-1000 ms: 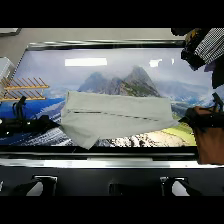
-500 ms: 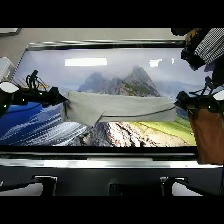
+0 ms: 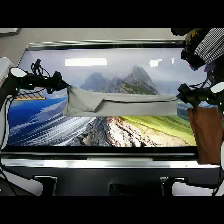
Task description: Fold the clothes and pants, and hang the long-sleeved shirts on hangers.
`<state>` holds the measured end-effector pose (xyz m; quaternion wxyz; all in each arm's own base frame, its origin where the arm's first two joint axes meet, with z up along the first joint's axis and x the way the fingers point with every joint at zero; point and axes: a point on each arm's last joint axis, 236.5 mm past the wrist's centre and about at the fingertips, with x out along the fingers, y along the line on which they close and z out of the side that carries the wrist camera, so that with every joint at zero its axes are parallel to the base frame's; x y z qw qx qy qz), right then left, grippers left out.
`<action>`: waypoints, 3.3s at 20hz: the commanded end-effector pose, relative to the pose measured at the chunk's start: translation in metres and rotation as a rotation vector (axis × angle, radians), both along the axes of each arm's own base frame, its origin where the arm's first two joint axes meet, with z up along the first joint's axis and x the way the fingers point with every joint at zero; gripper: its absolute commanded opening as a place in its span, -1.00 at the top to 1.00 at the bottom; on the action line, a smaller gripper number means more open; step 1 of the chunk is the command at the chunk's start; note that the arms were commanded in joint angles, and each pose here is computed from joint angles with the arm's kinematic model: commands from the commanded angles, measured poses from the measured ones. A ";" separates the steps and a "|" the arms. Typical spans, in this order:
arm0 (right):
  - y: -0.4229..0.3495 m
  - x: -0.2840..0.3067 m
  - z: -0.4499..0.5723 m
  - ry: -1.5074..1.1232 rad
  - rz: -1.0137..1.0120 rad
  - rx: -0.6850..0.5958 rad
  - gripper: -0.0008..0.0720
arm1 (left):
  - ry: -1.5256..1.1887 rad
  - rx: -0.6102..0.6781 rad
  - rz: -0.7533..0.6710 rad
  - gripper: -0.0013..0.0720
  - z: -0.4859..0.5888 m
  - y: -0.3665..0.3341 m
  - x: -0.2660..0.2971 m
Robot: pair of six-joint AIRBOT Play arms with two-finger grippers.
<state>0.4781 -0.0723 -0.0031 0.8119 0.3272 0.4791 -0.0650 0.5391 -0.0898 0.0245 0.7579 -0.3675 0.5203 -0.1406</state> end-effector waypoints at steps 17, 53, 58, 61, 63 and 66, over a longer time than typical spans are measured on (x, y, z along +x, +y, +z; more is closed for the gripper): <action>-0.048 -0.030 -0.012 0.161 0.005 0.190 -0.56 | -0.087 0.300 -0.106 0.04 0.037 0.043 0.020; 0.011 -0.050 0.210 -0.105 0.222 -0.171 0.86 | 0.097 -0.303 -0.312 0.92 -0.056 -0.407 -0.095; 0.020 -0.055 0.220 -0.126 0.232 -0.148 0.86 | 0.133 -0.376 -0.293 0.92 -0.065 -0.467 -0.116; 0.025 -0.054 0.222 -0.137 0.241 -0.133 0.86 | 0.181 -0.397 -0.297 0.92 -0.076 -0.487 -0.139; 0.025 -0.053 0.223 -0.146 0.241 -0.134 0.86 | 0.190 -0.402 -0.306 0.92 -0.080 -0.500 -0.153; 0.027 -0.050 0.225 -0.163 0.255 -0.132 0.86 | 0.217 -0.423 -0.303 0.92 -0.085 -0.512 -0.167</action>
